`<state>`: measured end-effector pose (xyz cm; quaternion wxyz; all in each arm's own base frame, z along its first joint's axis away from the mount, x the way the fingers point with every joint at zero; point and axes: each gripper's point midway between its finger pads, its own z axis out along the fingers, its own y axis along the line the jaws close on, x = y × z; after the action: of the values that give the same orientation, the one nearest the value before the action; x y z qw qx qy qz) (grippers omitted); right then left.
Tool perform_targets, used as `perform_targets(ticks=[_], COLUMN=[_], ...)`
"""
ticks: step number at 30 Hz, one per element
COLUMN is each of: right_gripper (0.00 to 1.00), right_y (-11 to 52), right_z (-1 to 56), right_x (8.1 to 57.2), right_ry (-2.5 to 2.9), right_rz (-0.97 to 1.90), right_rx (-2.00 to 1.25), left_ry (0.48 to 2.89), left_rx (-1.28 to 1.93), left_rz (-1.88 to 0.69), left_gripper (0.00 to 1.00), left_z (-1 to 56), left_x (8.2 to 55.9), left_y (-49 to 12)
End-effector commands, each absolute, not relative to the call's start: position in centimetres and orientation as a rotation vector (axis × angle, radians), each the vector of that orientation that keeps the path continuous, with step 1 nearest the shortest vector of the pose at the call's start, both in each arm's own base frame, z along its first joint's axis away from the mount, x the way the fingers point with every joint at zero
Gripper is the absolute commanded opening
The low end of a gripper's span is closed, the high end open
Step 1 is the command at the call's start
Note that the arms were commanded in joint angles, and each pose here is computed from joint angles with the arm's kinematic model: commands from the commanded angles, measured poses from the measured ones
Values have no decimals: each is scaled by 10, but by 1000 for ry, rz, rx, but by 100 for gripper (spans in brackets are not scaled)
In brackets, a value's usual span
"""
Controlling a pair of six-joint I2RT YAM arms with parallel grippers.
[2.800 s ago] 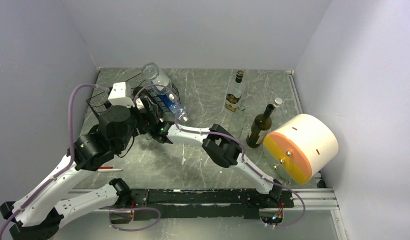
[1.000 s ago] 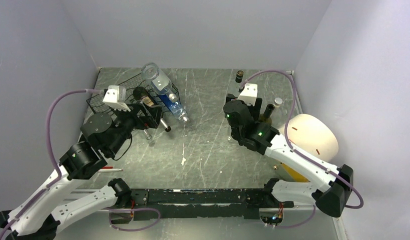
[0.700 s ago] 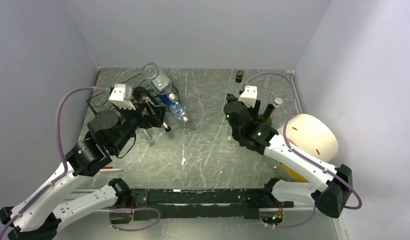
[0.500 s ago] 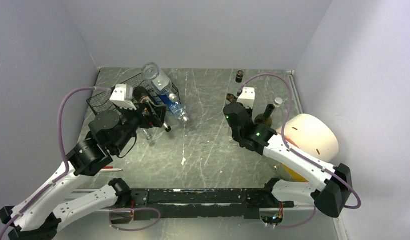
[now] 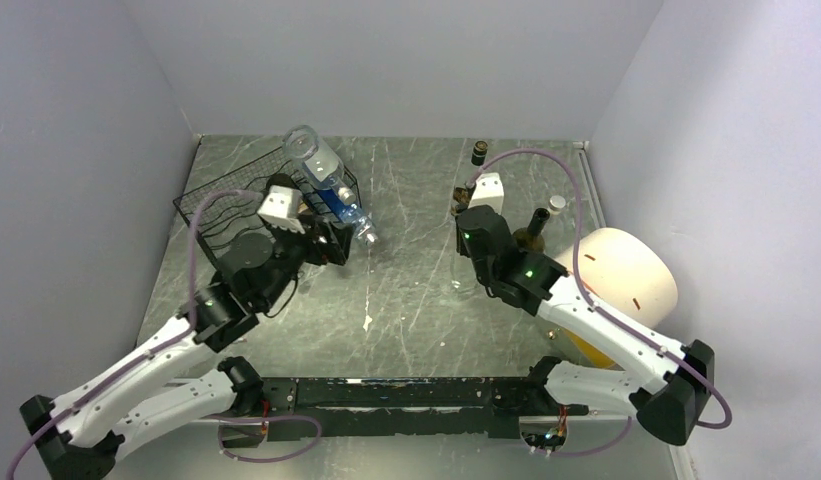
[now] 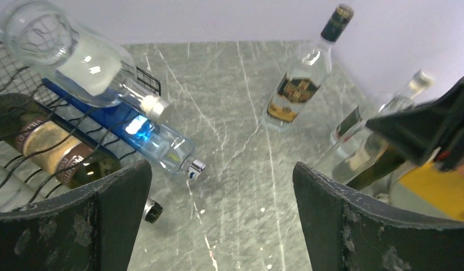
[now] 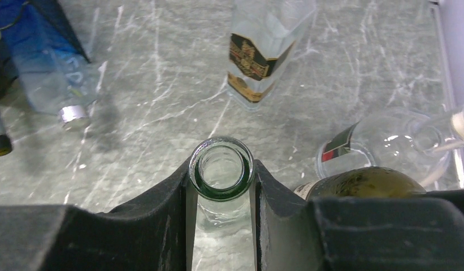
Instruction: Put the wine bottle on the wine rack
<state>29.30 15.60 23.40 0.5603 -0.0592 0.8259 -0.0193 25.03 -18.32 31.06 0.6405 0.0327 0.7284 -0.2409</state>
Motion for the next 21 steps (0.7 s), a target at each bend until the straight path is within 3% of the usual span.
perform_targets(ticks=[1, 11, 21], right_gripper=[0, 0, 0], right_y=[173, 188, 197], right_z=[287, 320, 343], right_x=[288, 271, 260], right_ry=[1853, 1804, 1758], right_rz=[150, 366, 528], right_rx=[-160, -151, -90], left_ry=[1526, 1372, 1250], left_rx=[237, 649, 814], left_rz=[-609, -839, -949], left_gripper=[99, 91, 90], left_z=[307, 246, 213], left_x=[257, 243, 223], left_y=[-215, -301, -338])
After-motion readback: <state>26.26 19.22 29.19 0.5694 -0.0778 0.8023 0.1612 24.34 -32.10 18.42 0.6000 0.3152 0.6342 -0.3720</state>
